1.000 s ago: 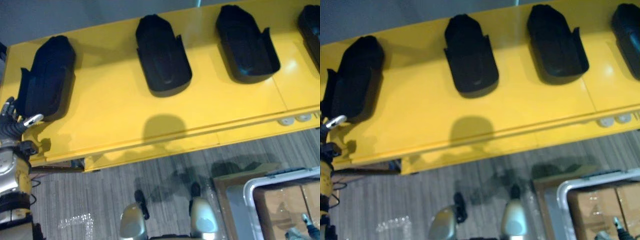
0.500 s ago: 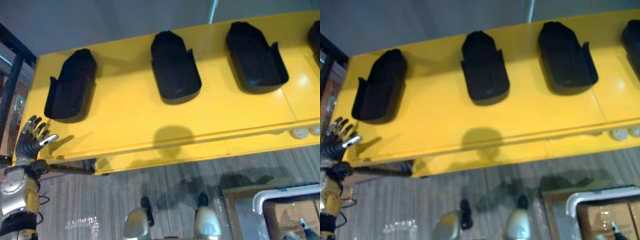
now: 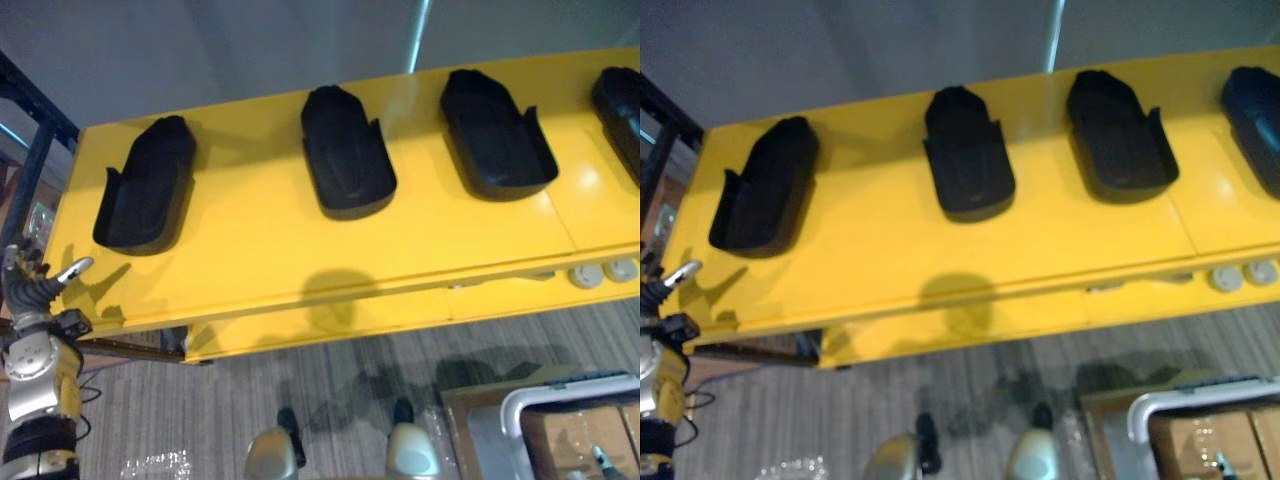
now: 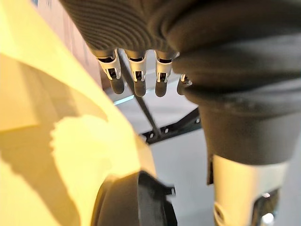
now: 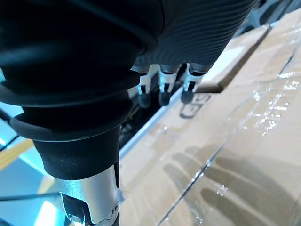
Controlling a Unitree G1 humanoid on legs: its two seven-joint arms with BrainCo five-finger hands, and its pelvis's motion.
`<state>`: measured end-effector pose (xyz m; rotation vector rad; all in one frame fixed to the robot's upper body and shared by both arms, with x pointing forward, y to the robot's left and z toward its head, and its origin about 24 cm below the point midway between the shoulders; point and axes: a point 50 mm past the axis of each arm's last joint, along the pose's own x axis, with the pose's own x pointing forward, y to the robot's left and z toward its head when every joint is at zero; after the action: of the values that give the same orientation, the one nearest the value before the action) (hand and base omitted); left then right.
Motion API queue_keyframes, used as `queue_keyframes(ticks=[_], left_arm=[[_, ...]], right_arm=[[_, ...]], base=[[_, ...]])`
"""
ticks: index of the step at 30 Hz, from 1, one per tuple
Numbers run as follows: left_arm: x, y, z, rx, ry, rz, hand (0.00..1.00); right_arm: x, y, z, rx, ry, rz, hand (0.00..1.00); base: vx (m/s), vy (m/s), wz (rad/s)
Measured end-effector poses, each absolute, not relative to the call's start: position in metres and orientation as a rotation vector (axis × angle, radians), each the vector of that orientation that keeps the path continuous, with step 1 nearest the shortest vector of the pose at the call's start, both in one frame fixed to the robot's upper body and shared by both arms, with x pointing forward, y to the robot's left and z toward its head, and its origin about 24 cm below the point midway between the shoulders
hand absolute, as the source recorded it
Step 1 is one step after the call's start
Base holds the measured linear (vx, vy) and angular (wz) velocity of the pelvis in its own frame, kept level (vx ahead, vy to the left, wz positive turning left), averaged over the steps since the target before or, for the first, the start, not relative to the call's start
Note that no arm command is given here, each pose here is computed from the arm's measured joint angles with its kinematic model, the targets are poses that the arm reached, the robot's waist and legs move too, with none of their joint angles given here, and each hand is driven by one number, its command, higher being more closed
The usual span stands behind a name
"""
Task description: Walk over and take plastic housings, then place them on the shelf
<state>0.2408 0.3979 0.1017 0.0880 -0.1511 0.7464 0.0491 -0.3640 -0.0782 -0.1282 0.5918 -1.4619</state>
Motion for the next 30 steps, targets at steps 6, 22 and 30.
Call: queue_keyframes(ticks=[6,22,30], left_arm=[[0.253,0.399,0.112,0.052,-0.19,0.808,0.0],[0.285,0.389,0.149,-0.048,-0.275,0.552,0.0],[0.288,0.387,0.147,-0.114,-0.283,0.454,0.0]], right_arm=[[0.051,-0.362,-0.079,-0.135,0.592,-1.451,0.0],[0.066,-0.362,-0.076,-0.136,0.567,-1.41,0.0],[0.075,-0.365,-0.071,-0.131,0.533,-1.404,0.0]], base=[[-0.01,0.004,-0.06],[0.0,0.0,-0.01],[-0.02,0.002,-0.03]])
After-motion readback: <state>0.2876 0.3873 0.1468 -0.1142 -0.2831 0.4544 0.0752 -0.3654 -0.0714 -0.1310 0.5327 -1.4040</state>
